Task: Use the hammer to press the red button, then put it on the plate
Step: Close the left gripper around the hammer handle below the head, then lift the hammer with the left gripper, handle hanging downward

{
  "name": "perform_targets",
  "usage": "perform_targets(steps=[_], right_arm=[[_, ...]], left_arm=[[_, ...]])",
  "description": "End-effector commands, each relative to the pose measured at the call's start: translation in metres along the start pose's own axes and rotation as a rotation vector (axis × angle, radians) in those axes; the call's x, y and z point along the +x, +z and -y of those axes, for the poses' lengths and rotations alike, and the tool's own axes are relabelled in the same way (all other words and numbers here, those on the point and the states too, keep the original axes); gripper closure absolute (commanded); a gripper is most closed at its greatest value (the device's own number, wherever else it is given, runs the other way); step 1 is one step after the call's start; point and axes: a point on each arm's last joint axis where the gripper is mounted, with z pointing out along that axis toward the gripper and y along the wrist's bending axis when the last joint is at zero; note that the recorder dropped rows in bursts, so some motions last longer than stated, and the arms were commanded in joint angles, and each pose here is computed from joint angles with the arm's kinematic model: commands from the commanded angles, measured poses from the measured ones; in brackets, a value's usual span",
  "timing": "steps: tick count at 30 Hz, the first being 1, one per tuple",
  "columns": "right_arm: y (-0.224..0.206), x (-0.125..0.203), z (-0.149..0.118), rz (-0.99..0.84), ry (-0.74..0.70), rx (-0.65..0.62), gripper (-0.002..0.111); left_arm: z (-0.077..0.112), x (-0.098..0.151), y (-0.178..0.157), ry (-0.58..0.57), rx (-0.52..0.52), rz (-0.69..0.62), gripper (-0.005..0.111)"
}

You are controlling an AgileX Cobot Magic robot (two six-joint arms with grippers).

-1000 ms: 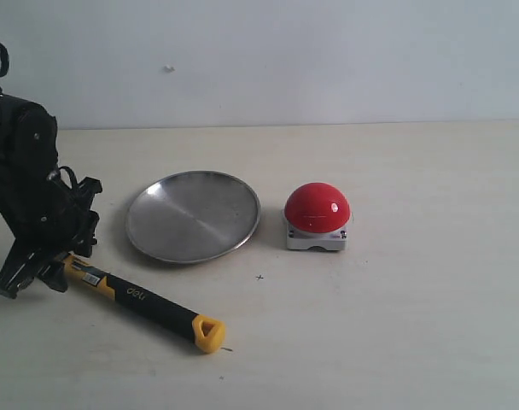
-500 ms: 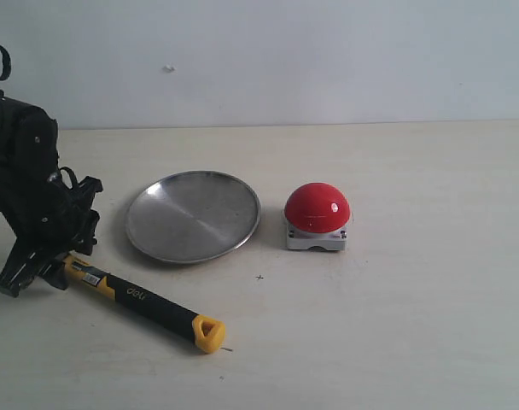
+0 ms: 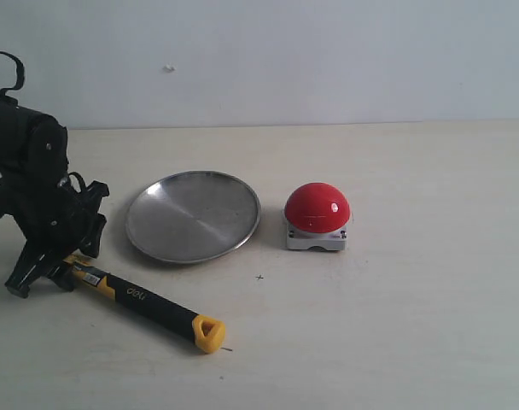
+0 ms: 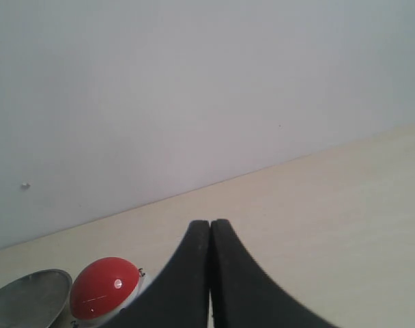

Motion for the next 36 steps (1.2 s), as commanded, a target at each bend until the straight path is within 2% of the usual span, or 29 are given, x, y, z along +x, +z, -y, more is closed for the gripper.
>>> perform_targets(steps=[1,3,5,10,11,14,36], right_arm=[[-0.0003,0.0001,-0.0001,0.012,-0.005,-0.004,0.108],[-0.0003,0.0001,-0.0001,0.012,-0.005,-0.004,0.108],[-0.0003,0.0001,-0.0001,0.012,-0.005,-0.004,0.108],[-0.0003,0.0001,-0.0001,0.012,-0.005,-0.004,0.108],[-0.0003,0.0001,-0.0001,0.012,-0.005,-0.004,0.108],[-0.0003,0.0001,-0.0001,0.012,-0.005,-0.004,0.108],[-0.0003,0.0001,-0.0001,0.012,-0.005,-0.004,0.108]], left_arm=[[0.0038,0.0011,0.0068,0.034,0.004,-0.015,0.078],[0.0014,0.0011,0.0068,0.035,-0.022,-0.016,0.107],[-0.0004,0.0006,0.0068,0.063,-0.041,-0.012,0.103],[-0.0001,-0.0031,0.0067,0.294,-0.042,0.025,0.093],[0.0,-0.004,0.0067,0.36,-0.044,0.034,0.092],[0.0001,-0.0052,0.0066,0.438,-0.048,0.045,0.092],[0.0001,-0.0052,0.0066,0.446,-0.048,0.045,0.092]])
